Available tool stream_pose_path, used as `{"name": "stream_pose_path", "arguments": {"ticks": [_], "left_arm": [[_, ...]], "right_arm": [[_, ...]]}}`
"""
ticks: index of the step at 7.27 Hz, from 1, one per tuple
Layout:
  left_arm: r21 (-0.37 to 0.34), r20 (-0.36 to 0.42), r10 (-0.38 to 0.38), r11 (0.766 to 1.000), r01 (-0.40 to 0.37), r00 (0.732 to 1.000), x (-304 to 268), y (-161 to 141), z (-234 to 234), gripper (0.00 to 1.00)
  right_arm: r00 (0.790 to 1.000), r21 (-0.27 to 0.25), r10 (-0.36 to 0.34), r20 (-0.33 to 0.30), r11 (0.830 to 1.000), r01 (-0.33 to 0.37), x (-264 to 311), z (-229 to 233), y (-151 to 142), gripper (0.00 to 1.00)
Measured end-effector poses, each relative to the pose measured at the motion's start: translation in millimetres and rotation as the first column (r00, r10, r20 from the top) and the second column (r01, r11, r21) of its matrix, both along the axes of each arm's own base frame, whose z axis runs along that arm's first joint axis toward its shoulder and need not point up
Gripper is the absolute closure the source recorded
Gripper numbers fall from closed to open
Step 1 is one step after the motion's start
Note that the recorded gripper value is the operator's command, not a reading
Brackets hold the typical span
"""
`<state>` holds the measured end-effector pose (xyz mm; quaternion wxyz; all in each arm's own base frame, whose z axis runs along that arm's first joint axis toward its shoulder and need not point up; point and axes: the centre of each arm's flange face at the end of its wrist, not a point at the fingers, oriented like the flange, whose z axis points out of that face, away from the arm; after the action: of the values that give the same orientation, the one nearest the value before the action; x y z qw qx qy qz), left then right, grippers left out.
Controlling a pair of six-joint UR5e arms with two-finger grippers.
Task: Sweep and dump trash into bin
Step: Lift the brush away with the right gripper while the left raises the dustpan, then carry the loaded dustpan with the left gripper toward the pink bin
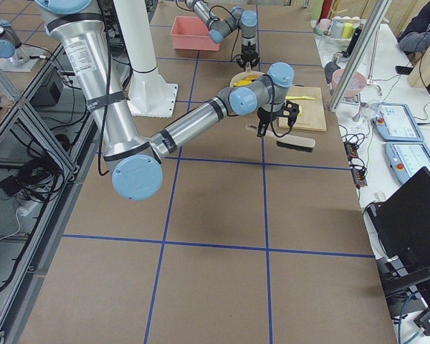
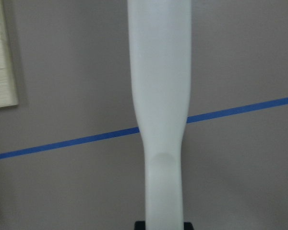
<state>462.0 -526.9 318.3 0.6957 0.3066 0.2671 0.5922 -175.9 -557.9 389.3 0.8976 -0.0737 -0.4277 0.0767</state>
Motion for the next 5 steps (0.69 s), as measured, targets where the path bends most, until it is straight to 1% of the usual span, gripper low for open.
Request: {"name": "stream_pose_path", "arguments": {"ticks": [1, 2, 3, 4, 5], "left_arm": [[-0.032, -0.023, -0.051, 0.998, 0.051, 0.998, -12.0, -7.8, -3.2, 1.0], [-0.085, -0.045, -0.108, 0.991, 0.104, 0.993, -26.4, -16.4, -6.3, 1.0], [-0.139, -0.067, -0.161, 0.979, 0.151, 0.985, -39.9, -22.6, -7.2, 1.0], [-0.188, -0.101, -0.221, 0.962, 0.2, 0.97, -51.3, -24.6, -5.2, 1.0], [-0.237, -0.135, -0.284, 0.94, 0.247, 0.949, -62.0, -25.7, -1.1, 1.0]], "right_arm": [[0.998, -0.003, -0.055, -0.04, 0.998, 0.055, 11.2, 39.4, 12.7, 1.0], [0.993, -0.003, -0.103, -0.062, 0.995, 0.103, 20.7, 71.9, 30.4, 1.0], [0.989, -0.011, -0.13, -0.073, 0.991, 0.13, 31.9, 97.8, 56.0, 1.0], [0.986, -0.006, -0.147, -0.077, 0.989, 0.147, 45.9, 124.9, 88.9, 1.0], [0.984, 0.018, -0.159, -0.076, 0.987, 0.161, 60.2, 155.8, 122.6, 1.0]]}}
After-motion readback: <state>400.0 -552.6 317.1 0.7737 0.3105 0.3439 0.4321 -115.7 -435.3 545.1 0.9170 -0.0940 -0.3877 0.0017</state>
